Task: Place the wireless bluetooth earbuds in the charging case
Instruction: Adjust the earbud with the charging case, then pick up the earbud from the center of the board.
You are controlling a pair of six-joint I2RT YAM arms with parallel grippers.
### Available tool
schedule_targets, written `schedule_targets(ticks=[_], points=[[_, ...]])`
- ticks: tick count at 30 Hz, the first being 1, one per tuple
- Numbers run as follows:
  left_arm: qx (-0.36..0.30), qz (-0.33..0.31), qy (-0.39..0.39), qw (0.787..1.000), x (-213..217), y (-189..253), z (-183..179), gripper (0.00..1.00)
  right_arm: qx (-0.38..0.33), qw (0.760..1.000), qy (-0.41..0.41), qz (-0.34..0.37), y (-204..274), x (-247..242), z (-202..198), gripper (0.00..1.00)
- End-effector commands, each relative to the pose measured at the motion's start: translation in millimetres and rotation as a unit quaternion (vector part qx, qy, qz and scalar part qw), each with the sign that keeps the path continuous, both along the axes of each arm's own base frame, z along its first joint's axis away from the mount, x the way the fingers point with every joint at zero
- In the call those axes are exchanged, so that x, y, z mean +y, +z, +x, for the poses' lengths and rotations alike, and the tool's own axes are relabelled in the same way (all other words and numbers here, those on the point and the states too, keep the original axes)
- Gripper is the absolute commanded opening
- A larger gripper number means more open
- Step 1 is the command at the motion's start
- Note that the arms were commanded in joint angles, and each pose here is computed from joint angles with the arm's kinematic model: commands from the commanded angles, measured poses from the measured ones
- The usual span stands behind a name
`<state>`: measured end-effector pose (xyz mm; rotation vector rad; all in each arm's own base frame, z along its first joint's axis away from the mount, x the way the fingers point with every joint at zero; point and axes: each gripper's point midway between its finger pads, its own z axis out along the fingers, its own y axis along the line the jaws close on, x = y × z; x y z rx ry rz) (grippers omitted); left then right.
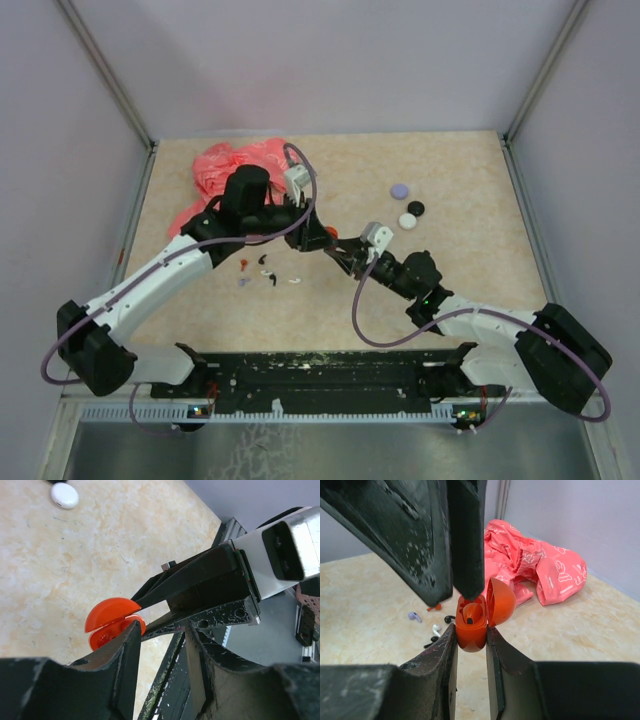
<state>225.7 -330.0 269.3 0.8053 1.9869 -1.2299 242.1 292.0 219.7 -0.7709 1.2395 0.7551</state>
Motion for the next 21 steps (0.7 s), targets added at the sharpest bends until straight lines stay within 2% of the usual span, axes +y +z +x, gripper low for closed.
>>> schedule_targets(ticks=[1, 6, 12, 16, 21], points=[[-0.054, -0.001, 0.056, 0.997, 16.6, 24.9, 9.5, 0.47, -0.041, 0.998, -0.018, 0.037, 34.4, -5.5, 2.9, 0.0], [-0.052, 0.066, 0.172, 0.982, 50.0, 5.1, 35.6, 0.5, -0.033, 0.998, -0.039, 0.021, 22.1, -16.3, 4.7, 0.0], [-0.022, 0.181, 0.301, 0.936, 103.1, -45.2, 55.6, 0.52, -0.035, 0.998, -0.056, 0.013, 17.9, -25.6, 4.2, 0.0], [0.011, 0.257, 0.347, 0.902, 136.0, -82.0, 57.3, 0.52, -0.034, 0.998, -0.058, 0.01, 15.0, -28.1, 3.1, 0.0], [0.086, 0.295, 0.379, 0.873, 180.3, -127.9, 61.1, 0.49, -0.036, 0.997, -0.064, 0.007, 13.0, -31.9, 2.3, 0.0]])
